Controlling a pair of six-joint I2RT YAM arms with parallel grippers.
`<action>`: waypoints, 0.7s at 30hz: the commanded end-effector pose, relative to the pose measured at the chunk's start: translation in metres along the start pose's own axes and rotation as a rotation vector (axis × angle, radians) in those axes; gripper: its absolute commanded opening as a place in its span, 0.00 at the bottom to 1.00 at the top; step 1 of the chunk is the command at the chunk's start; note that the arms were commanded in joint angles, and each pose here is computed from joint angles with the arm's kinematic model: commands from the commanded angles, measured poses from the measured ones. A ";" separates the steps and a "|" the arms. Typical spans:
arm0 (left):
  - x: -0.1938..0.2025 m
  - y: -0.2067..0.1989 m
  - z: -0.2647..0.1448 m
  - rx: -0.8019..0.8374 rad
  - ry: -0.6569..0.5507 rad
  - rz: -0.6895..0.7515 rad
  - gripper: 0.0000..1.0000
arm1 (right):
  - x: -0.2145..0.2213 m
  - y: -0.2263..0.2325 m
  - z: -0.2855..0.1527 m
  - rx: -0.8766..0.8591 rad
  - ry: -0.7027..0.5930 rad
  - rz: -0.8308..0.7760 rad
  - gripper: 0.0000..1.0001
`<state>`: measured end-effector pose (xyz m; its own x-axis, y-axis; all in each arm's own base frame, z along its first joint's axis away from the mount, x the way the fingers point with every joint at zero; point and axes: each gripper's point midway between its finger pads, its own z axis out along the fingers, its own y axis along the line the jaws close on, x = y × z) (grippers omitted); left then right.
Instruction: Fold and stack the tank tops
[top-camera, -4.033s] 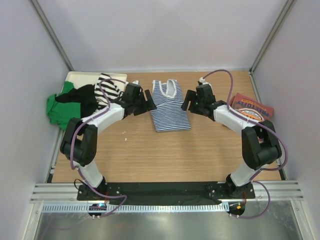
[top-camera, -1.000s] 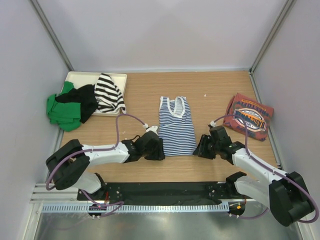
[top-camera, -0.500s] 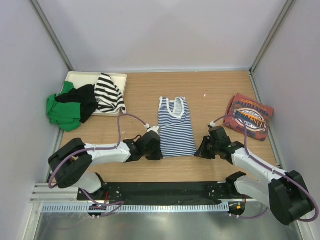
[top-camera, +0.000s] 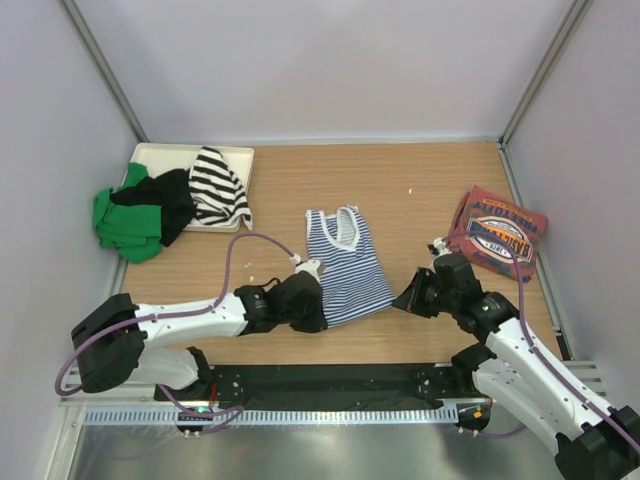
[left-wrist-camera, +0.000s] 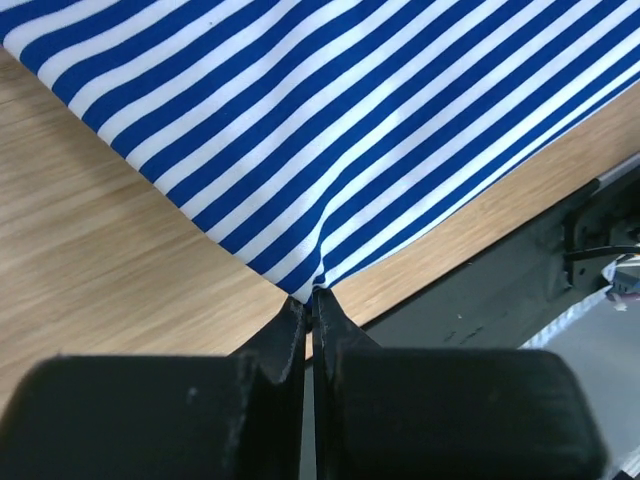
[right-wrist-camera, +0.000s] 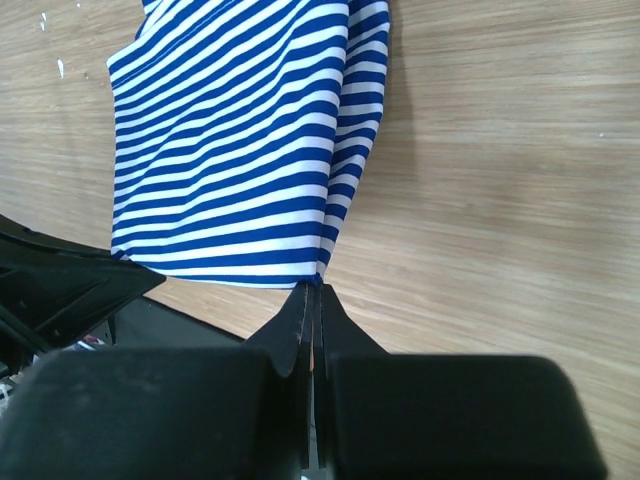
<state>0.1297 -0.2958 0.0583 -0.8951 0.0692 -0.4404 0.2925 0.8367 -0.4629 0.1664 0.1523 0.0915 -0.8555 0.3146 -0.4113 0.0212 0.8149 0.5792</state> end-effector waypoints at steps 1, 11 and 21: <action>-0.003 -0.028 -0.016 0.064 -0.001 -0.015 0.00 | -0.010 0.006 -0.016 0.010 -0.040 0.000 0.01; 0.018 -0.051 0.000 0.074 0.047 -0.012 0.01 | -0.023 0.000 -0.019 0.050 -0.132 0.045 0.10; 0.047 -0.063 0.035 0.086 0.083 -0.059 0.00 | 0.018 -0.021 0.006 0.013 -0.052 0.219 0.60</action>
<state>0.0796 -0.3419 0.0248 -0.9368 0.1257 -0.3264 0.2770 0.8363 -0.4732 0.1538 0.1357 0.0667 -0.8116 0.4588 -0.3617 0.1792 0.7848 0.5933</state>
